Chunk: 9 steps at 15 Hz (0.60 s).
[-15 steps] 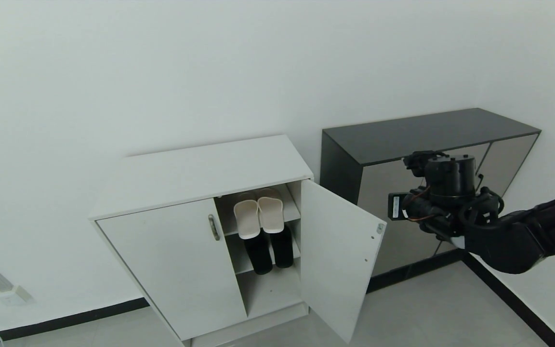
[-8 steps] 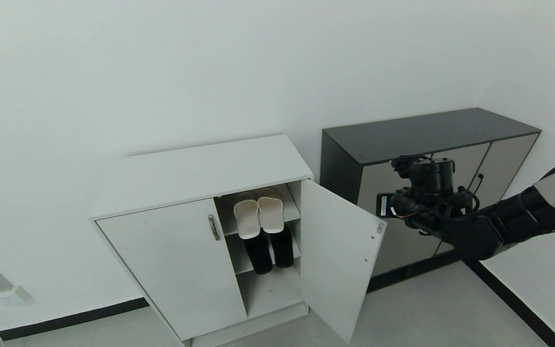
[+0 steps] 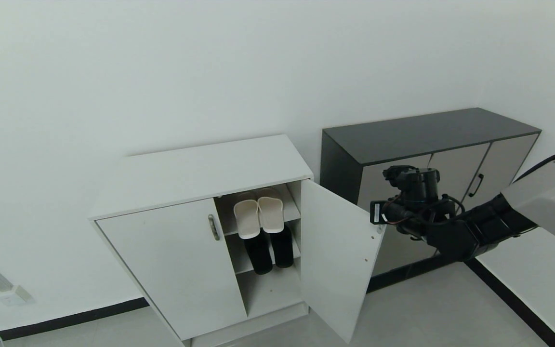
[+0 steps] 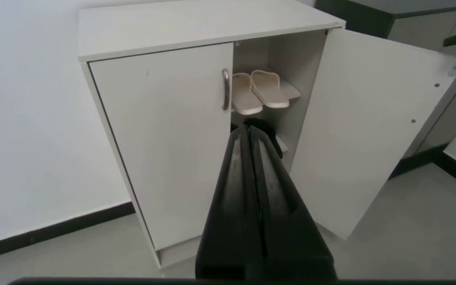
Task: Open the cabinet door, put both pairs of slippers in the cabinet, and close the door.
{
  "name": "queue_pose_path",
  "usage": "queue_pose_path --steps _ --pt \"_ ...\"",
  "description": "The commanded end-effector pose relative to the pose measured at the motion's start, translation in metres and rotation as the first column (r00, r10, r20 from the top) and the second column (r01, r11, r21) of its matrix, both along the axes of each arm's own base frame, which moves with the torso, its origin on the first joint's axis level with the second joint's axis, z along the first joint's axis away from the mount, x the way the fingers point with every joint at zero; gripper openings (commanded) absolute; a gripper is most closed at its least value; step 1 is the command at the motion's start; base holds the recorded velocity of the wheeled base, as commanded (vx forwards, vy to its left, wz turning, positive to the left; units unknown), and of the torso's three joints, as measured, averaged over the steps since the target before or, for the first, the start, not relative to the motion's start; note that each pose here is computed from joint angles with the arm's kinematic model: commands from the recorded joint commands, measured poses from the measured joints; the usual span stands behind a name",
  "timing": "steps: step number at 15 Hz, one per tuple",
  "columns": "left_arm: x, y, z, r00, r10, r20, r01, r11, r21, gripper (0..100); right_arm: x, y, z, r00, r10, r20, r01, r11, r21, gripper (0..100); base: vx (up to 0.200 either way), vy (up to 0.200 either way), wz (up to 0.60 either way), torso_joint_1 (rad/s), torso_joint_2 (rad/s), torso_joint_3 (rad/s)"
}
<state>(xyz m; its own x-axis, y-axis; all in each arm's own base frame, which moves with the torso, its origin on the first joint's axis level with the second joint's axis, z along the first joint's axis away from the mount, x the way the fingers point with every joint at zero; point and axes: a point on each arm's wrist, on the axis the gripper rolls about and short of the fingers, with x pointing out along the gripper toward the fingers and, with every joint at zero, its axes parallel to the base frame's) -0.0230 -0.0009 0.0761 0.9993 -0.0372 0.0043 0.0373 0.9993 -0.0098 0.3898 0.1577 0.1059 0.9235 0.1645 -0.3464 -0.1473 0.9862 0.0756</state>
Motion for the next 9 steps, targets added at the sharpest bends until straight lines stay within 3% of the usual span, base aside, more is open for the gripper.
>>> queue_pose_path --steps 1,9 --pt "0.0001 0.0000 0.0000 1.000 0.000 -0.001 0.000 1.000 -0.001 0 0.0026 0.0013 -0.0076 1.000 0.000 -0.014 0.000 1.000 -0.006 0 0.000 0.000 0.00 0.000 0.00 0.000" --pt "0.0001 0.0000 0.0000 1.000 -0.001 -0.001 0.001 1.000 -0.001 0 -0.0020 0.0056 -0.0083 1.000 0.010 -0.023 -0.011 1.000 -0.009 0 0.000 0.000 0.00 0.000 0.00 0.000"
